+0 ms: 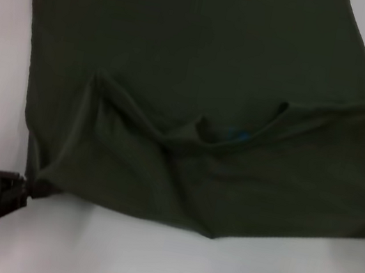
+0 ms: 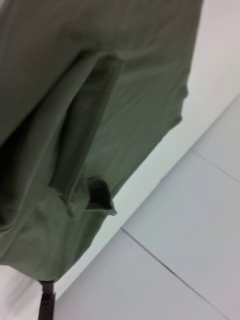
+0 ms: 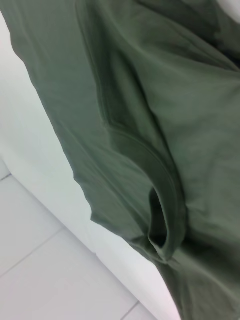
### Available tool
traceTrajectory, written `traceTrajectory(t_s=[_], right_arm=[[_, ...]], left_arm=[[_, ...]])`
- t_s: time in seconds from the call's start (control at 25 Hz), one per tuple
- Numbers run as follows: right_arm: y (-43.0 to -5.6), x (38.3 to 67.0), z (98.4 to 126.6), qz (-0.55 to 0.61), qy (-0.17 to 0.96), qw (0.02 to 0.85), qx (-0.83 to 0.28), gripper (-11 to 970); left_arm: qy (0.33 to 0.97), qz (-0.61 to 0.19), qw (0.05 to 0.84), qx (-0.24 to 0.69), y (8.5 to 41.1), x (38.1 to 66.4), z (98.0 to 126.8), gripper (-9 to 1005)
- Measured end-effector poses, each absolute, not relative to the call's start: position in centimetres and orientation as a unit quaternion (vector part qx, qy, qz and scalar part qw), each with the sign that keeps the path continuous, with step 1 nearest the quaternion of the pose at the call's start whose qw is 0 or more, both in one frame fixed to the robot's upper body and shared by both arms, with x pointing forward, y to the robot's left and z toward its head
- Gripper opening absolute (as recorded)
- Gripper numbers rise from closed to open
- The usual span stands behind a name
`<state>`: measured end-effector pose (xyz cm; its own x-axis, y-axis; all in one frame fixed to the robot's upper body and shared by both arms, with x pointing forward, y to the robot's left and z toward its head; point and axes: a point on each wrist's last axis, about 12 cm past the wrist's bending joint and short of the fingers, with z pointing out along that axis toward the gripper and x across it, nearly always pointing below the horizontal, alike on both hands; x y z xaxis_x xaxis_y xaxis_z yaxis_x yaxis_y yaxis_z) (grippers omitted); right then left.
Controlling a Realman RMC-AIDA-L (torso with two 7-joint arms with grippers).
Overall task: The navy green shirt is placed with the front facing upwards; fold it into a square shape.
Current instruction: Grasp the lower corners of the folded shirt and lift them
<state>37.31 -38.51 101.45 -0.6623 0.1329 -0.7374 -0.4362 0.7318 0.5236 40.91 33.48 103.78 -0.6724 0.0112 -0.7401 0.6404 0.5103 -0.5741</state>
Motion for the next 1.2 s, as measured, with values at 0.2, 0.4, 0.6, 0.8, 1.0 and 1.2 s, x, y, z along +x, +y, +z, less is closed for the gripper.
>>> traceTrajectory(t_s=[0.2, 0.4, 0.6, 0.8, 1.0, 1.2], right_arm=[[-38.8, 36.0, 101.1, 0.346, 0.841, 0.409, -0.075, 44], [-39.2, 35.3, 101.4, 0.346, 0.837, 0.420, -0.062, 44], [-39.9, 34.9, 101.7, 0.339, 0.834, 0.432, -0.046, 44], [-40.1, 34.8, 101.8, 0.338, 0.834, 0.433, -0.043, 44], [-40.1, 35.2, 102.0, 0.340, 0.832, 0.436, -0.048, 44], [-39.7, 35.7, 102.1, 0.350, 0.827, 0.435, -0.063, 44]], left_arm=[[0.799, -0.458, 0.328, 0.212, 33.2, 40.6, 103.5, 25], [0.796, -0.463, 0.321, 0.222, 33.4, 40.5, 103.8, 25], [0.801, -0.457, 0.318, 0.222, 33.7, 40.6, 103.7, 25], [0.808, -0.450, 0.308, 0.222, 34.0, 40.7, 103.7, 25], [0.807, -0.447, 0.315, 0.224, 34.3, 41.1, 104.0, 25], [0.804, -0.443, 0.323, 0.232, 34.5, 41.9, 104.4, 25]])
